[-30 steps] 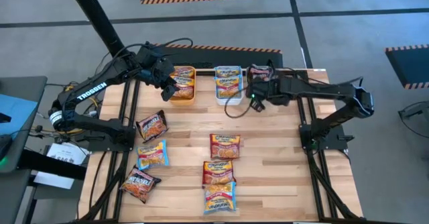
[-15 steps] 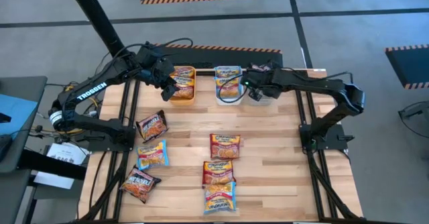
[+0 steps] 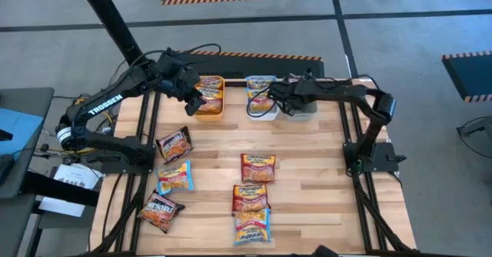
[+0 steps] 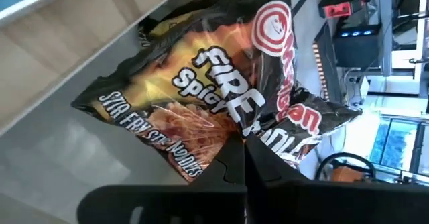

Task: Sort Maruchan noodles
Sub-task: Put the black noodle pack into the gray bin

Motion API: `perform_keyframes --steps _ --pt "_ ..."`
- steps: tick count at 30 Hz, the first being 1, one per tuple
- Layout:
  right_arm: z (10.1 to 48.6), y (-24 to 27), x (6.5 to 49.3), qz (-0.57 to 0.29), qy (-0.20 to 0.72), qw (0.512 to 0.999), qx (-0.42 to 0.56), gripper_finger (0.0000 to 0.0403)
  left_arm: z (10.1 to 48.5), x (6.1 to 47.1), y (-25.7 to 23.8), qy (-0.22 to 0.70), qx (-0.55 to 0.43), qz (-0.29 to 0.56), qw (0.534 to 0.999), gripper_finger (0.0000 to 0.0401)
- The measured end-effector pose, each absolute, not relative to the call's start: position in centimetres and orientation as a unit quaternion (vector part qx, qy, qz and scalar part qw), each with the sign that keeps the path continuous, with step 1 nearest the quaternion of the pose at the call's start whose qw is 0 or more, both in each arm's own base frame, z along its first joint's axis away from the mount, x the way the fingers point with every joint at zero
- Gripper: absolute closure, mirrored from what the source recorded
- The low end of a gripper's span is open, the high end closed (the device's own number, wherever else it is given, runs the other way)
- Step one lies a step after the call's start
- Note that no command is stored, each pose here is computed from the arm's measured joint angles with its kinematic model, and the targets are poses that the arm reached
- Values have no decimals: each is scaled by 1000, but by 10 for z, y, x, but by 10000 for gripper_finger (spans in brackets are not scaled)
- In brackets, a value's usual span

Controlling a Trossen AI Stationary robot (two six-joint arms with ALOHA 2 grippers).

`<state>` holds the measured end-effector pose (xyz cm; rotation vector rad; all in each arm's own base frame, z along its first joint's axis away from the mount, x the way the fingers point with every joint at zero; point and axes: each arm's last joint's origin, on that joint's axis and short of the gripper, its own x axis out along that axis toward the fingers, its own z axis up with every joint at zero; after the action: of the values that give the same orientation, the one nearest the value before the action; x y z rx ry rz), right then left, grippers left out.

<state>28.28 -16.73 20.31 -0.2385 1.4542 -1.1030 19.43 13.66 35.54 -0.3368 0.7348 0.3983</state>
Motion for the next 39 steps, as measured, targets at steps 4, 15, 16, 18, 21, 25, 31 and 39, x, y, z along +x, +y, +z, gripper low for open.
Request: perform_keyframes --steps 4,15,16,18,21,25,31,39 --pt "197 -171 284 -455 636 620 -70 399 355 194 137 355 -162 193 900 220" --pt "198 -176 287 -427 618 660 -2 396 355 194 137 357 -160 200 899 220" --pt "198 -176 287 -428 616 661 1 396 355 194 137 357 -159 201 898 220" --pt "199 -177 285 -433 616 658 7 395 355 194 137 357 -159 202 898 220" --pt "198 -178 283 -434 621 653 10 393 355 194 137 357 -159 202 898 220" --pt "198 -178 283 -437 620 651 6 378 355 194 137 357 -159 202 898 220" --pt "198 -178 283 -435 622 651 4 326 355 194 137 358 -156 200 899 220" --pt "201 -173 280 -426 637 643 -1 263 355 194 137 358 -157 200 898 220"
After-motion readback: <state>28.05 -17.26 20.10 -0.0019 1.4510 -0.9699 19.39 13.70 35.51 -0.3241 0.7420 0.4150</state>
